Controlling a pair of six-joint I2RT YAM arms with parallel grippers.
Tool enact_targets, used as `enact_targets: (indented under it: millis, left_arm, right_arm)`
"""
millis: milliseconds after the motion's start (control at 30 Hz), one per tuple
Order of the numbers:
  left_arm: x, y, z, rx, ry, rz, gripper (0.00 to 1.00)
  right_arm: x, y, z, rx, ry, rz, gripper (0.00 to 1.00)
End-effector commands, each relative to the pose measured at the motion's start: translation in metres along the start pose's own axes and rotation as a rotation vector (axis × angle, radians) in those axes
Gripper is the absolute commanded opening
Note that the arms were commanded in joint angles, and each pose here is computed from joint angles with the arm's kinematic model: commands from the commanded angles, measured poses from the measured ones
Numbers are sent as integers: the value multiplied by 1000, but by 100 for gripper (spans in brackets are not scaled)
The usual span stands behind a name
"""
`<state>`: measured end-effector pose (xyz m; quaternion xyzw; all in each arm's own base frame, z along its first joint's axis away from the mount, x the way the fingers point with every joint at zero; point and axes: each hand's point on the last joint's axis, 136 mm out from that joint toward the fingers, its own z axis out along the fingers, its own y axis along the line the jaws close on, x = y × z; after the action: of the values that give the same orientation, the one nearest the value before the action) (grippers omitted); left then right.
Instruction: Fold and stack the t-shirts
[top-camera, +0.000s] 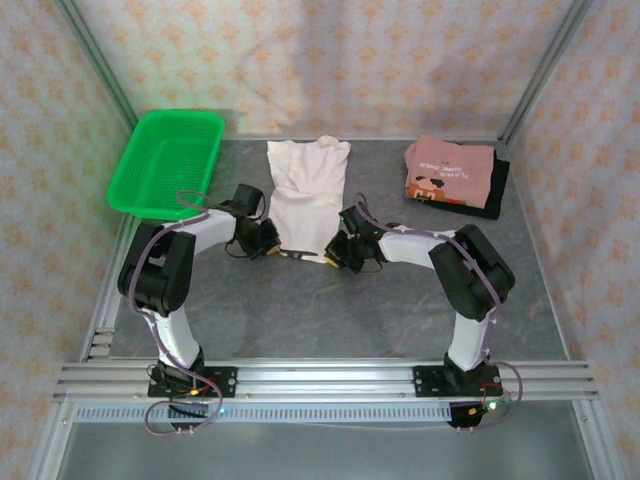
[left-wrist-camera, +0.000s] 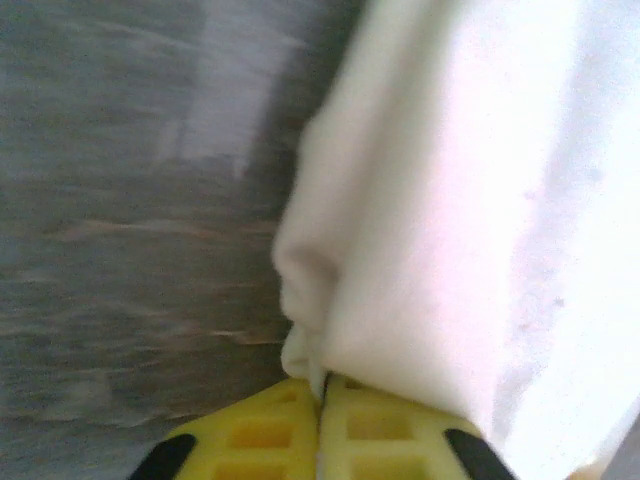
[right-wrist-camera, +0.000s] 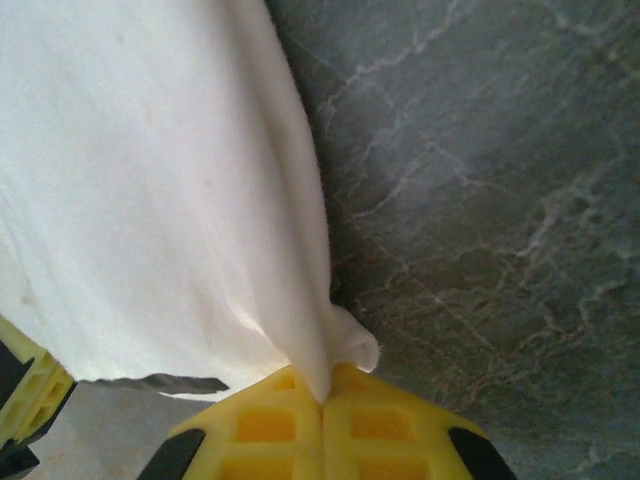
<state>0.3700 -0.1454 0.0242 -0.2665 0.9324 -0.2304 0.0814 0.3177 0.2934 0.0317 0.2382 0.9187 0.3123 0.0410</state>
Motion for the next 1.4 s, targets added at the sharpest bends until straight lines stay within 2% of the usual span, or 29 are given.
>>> enact_targets:
  millis: [0,200,333,500,667,833,967,1200,1367]
  left_arm:
    - [-2,1,-11,-13,-43,17,0]
    - [29,24,-49,-49,-66,36,0]
    - [66,31,-62,-42,-73,40,0]
    - [105,33,-84,-15,-122,41,0]
    - [135,45,-107,26,-176,0,0]
    - [158,34,-129,93,-216,16,0]
    - [164,25,-152,102,-264,54,0]
    - [151,-15,-200,184,-355,88,0]
    - [143,-33,-206,185,-376,106,0]
  right_arm:
    - [-4,-4,-15,19,-41,10,0]
    - [16,-11,-59,12,-50,4,0]
    - [47,-19,-80,-20,-13,28,0]
    - [85,-34,-98,-19,25,20,0]
    - [106,-44,-122,-62,28,22,0]
    - [125,-46,-146,-83,52,-5,0]
    - [130,-34,-166,-138,44,-31,0]
    - [126,13,-199,-183,10,-151,0]
    - [114,36,-201,-161,-7,-220,0]
